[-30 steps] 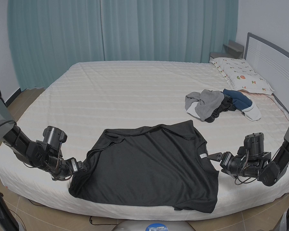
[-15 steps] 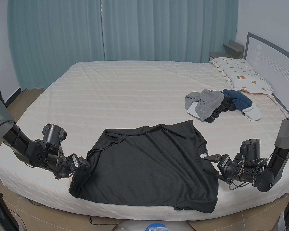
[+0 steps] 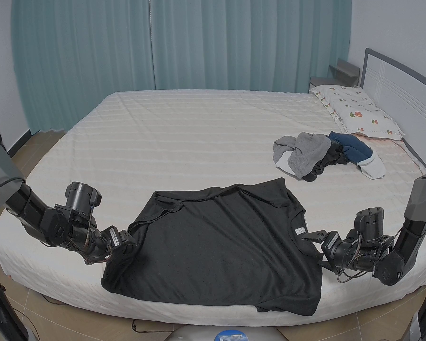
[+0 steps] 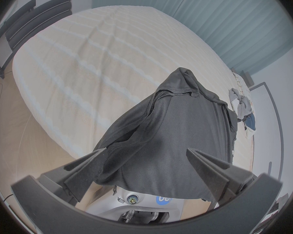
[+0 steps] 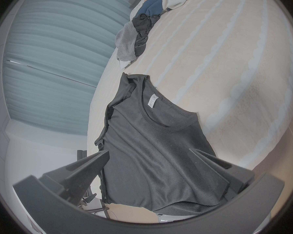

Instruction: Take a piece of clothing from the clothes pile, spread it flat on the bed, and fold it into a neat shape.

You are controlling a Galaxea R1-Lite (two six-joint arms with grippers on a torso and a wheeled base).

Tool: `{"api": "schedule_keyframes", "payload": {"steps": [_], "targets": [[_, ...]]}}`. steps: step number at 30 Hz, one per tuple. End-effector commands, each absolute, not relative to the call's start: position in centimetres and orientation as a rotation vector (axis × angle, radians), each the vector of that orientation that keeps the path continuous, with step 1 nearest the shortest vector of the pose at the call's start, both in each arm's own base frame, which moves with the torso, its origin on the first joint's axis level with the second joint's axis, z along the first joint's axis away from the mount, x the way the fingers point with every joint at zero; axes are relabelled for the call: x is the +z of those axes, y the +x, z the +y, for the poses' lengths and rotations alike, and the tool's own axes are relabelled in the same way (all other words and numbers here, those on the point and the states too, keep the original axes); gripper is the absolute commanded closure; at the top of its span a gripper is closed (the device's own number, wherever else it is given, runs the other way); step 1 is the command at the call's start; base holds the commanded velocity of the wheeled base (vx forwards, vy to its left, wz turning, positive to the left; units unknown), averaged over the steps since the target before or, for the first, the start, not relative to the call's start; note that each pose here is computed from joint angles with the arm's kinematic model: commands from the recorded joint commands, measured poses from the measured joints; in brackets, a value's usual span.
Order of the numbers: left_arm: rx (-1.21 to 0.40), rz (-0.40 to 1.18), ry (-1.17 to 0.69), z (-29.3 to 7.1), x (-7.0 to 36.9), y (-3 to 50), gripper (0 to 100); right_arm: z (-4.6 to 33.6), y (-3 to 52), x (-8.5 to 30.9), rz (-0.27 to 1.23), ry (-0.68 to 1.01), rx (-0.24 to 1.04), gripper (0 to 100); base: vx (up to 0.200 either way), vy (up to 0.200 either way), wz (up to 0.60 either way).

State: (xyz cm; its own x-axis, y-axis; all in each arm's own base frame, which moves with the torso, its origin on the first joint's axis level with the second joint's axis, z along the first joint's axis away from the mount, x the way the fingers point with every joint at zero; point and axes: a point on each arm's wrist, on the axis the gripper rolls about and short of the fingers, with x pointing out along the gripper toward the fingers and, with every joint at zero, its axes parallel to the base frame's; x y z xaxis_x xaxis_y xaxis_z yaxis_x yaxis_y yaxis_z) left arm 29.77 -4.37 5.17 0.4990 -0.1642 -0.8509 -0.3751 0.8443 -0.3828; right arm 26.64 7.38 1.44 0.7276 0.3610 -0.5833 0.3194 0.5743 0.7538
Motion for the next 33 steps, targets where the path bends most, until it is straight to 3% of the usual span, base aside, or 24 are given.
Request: {"api": "schedule_keyframes", "payload": {"steps": [1, 7, 16, 30, 33], "targets": [[0.133, 1.061, -0.576, -4.6, 5.1, 29.8, 0, 7.4, 26.6, 1.6, 0.785, 0.989, 0.031, 0, 0.0, 0.0, 0.0], [0.144, 1.027, -0.615, -4.6, 5.4, 30.2, 0, 7.2, 26.6, 1.5, 0.784, 0.991, 0.025, 0, 0.0, 0.0, 0.0], [0.144, 1.001, -0.642, -4.7, 5.8, 30.8, 0, 7.3, 26.6, 1.6, 0.782, 0.991, 0.028, 0, 0.2, 0.0, 0.0], [0.138, 0.94, -0.744, -7.3, 5.8, 35.2, 0, 7.2, 26.9, 1.2, 0.786, 1.022, 0.015, 0, 0.0, 0.0, 0.0], [0.099, 0.953, -0.715, -9.6, 4.6, 36.8, 0, 7.2, 27.1, 0.7, 0.771, 1.051, 0.011, 0, 0.0, 0.0, 0.0]]}}
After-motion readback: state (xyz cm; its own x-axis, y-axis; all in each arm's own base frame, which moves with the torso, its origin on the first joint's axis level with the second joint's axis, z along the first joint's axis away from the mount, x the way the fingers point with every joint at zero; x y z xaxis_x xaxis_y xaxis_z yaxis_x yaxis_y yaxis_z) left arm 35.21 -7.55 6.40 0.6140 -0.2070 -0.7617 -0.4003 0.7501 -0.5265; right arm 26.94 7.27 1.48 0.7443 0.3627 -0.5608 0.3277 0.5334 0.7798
